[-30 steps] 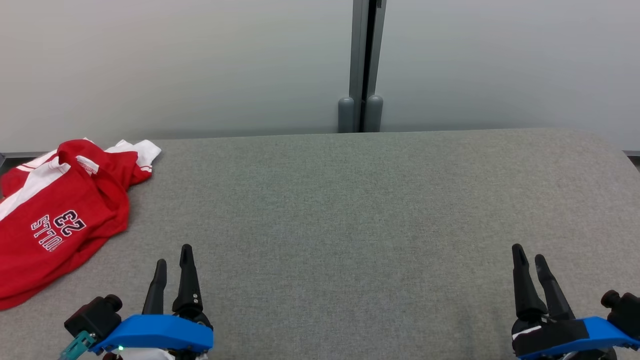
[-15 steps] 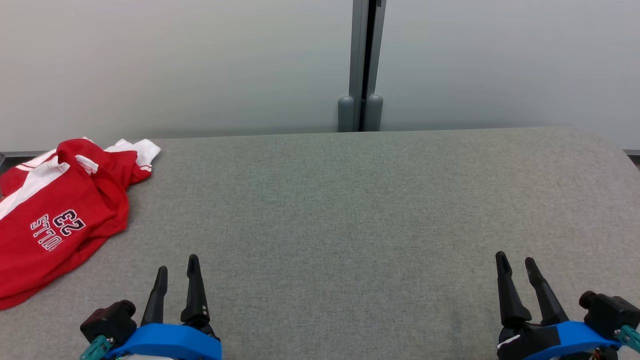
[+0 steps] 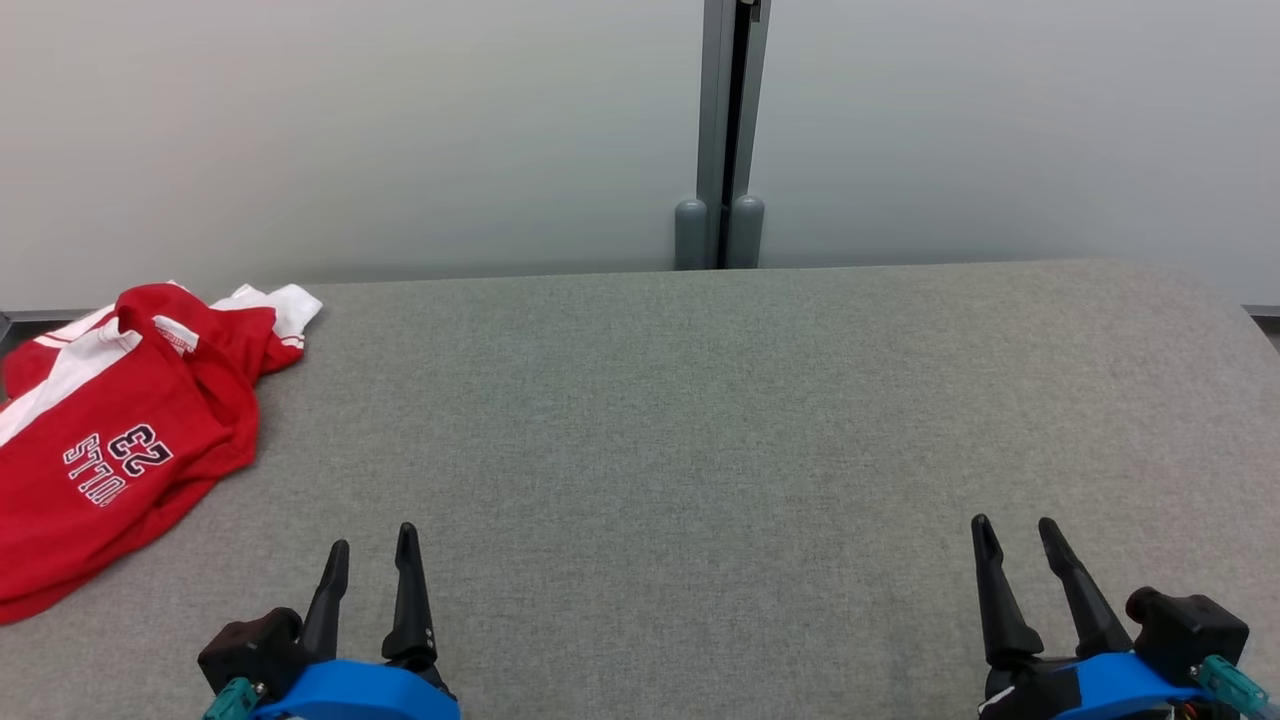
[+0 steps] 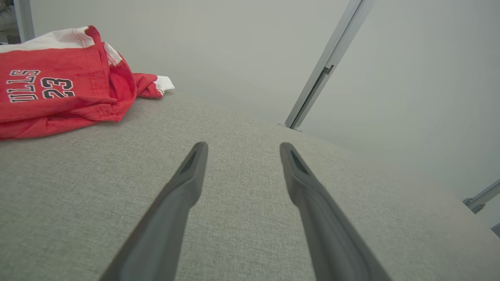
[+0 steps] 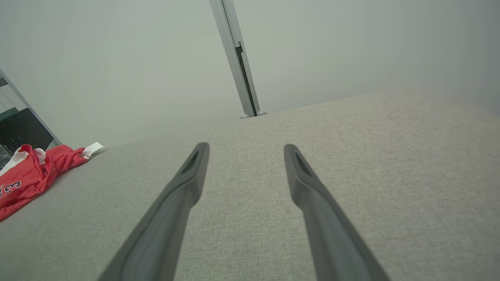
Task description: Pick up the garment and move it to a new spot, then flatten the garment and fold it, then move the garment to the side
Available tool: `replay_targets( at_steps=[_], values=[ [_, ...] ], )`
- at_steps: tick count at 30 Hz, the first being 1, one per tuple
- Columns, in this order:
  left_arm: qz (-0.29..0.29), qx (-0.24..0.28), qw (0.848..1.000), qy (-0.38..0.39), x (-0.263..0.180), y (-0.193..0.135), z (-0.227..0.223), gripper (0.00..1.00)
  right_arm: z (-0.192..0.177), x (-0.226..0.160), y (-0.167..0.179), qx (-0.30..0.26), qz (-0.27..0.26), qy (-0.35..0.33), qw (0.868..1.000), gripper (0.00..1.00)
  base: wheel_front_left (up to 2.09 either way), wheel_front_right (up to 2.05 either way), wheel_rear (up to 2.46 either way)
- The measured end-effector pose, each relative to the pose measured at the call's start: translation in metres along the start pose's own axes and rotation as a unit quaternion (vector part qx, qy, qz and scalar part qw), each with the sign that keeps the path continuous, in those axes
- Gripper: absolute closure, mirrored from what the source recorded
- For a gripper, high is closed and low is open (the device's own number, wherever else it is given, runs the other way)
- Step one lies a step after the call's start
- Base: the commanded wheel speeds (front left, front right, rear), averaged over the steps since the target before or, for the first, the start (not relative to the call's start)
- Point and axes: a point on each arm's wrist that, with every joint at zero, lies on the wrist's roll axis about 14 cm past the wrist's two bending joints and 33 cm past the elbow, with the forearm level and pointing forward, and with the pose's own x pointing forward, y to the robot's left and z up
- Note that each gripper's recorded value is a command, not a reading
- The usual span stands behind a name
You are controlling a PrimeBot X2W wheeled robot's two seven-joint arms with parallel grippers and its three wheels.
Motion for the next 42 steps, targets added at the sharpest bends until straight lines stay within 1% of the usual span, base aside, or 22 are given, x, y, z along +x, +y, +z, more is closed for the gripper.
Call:
replay_targets(
  at_steps=[13,23,31,42],
  values=[
    [-0.004,0.047,0.999,-0.006,-0.004,0.001,-0.001,0.0,-0.003,-0.004,0.004,-0.06,0.014,0.002,0.998,0.0,0.0,0.0,0.0],
    [-0.006,0.073,0.997,0.004,-0.007,0.002,-0.01,0.0,-0.005,-0.004,0.01,-0.101,0.028,0.001,0.995,0.0,0.0,0.0,0.0],
    [-0.01,0.093,0.996,0.007,-0.009,0.002,-0.014,0.0,-0.007,-0.005,0.012,-0.124,0.036,0.0,0.992,0.0,0.0,0.0,0.0],
    [-0.014,0.111,0.994,0.015,-0.01,0.002,-0.021,0.0,-0.01,-0.006,0.014,-0.137,0.043,0.002,0.99,0.0,0.0,0.0,0.0]
  ],
)
